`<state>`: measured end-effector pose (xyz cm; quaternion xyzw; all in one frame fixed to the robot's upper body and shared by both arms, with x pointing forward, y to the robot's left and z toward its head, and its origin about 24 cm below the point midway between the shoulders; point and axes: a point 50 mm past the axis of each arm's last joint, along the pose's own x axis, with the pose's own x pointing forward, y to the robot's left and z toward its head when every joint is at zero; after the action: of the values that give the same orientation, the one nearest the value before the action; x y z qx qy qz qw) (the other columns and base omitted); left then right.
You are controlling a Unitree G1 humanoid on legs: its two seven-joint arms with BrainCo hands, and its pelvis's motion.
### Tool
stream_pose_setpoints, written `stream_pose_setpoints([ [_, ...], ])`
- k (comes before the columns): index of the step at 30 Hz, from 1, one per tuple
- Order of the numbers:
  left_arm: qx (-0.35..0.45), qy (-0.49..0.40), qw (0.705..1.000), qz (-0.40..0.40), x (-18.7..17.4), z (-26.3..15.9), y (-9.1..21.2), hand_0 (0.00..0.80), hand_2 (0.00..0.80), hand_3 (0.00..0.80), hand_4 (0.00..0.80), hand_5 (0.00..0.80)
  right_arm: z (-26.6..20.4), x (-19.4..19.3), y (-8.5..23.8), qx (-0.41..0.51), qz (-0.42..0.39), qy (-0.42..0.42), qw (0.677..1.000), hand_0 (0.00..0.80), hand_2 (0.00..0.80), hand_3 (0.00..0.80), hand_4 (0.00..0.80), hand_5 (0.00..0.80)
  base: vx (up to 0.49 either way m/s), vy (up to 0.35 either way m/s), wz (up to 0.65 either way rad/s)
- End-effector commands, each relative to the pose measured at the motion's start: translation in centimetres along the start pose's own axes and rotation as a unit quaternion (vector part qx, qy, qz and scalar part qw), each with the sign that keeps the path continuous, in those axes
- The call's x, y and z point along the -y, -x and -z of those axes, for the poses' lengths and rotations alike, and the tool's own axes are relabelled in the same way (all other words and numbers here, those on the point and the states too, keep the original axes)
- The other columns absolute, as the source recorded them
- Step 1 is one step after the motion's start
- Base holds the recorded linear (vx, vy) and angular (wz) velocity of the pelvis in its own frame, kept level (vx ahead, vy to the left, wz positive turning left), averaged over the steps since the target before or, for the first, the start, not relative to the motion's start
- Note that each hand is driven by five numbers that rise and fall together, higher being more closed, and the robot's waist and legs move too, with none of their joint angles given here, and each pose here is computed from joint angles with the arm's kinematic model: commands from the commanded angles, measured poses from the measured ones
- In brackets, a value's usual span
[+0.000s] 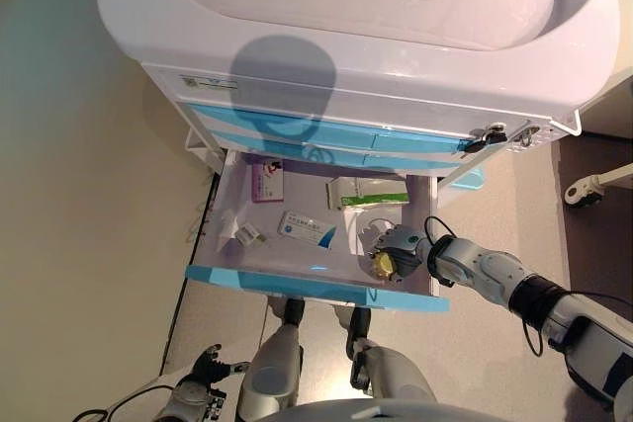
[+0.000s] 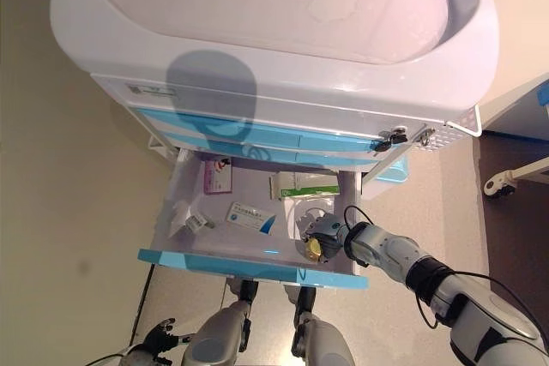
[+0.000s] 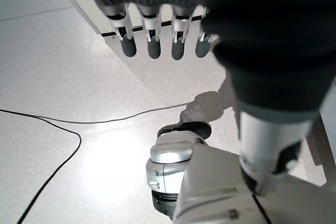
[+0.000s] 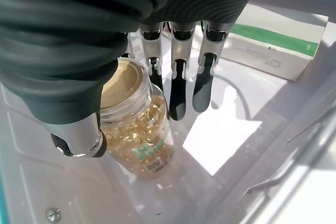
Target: Open the drawer and pick up the medicine
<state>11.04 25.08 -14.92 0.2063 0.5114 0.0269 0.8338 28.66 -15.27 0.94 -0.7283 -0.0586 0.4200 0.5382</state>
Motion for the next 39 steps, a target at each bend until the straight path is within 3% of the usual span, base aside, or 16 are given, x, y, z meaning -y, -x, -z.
stream_pose_setpoints([
  [1, -0.010, -0.001, 1.000, -0.007, -0.1, 0.2, -0.1, 0.000, 0.000, 0.000, 0.000, 0.000, -1.3, 0.0, -0.3, 0.017, 0.010, 0.005, 1.000, 0.414, 0.414, 0.414, 0.414, 0.414, 0.000, 0.000, 0.00],
  [2, -0.011, -0.002, 1.000, -0.007, -0.1, 0.2, 0.0, 0.000, 0.000, 0.000, 0.000, 0.000, -1.2, -0.1, -0.4, 0.017, 0.010, 0.004, 1.000, 0.417, 0.417, 0.417, 0.417, 0.417, 0.000, 0.000, 0.00],
  [5, -0.010, -0.002, 1.000, -0.008, -0.1, 0.2, -0.1, 0.000, 0.000, 0.000, 0.000, 0.000, -1.3, 0.1, -0.3, 0.018, 0.012, 0.006, 1.000, 0.540, 0.540, 0.540, 0.540, 0.540, 0.000, 0.000, 0.00],
  [7, -0.011, -0.002, 1.000, -0.008, -0.2, 0.2, -0.1, 0.000, 0.000, 0.000, 0.000, 0.000, -1.2, 0.2, -0.2, 0.017, 0.016, 0.003, 1.000, 0.580, 0.580, 0.580, 0.580, 0.580, 0.000, 0.000, 0.00],
  [9, -0.011, -0.004, 1.000, -0.008, -0.2, 0.3, -0.1, 0.000, 0.000, 0.000, 0.000, 0.000, -1.1, 0.3, -0.1, 0.017, 0.019, 0.002, 1.000, 0.693, 0.693, 0.693, 0.693, 0.693, 0.000, 0.000, 0.00],
  [12, -0.011, -0.003, 1.000, -0.010, -0.3, 0.2, -0.1, 0.000, 0.000, 0.000, 0.000, 0.000, -1.1, 1.0, 0.3, 0.023, 0.030, 0.004, 0.999, 0.762, 0.762, 0.762, 0.762, 0.762, 0.000, 0.000, 0.00],
  [32, -0.019, -0.003, 1.000, -0.020, -1.6, 0.6, -0.1, 0.000, 0.000, 0.000, 0.000, 0.000, -3.7, 7.2, 4.5, 0.140, 0.093, 0.001, 0.986, 0.800, 0.800, 0.800, 0.800, 0.800, 0.001, 0.001, -0.01],
  [39, -0.034, -0.005, 0.999, -0.021, -2.0, 1.5, 0.1, 0.000, 0.000, 0.000, 0.000, 0.000, -4.9, 9.8, 7.5, 0.192, 0.127, -0.044, 0.972, 0.800, 0.800, 0.800, 0.800, 0.800, 0.020, 0.006, -0.11],
])
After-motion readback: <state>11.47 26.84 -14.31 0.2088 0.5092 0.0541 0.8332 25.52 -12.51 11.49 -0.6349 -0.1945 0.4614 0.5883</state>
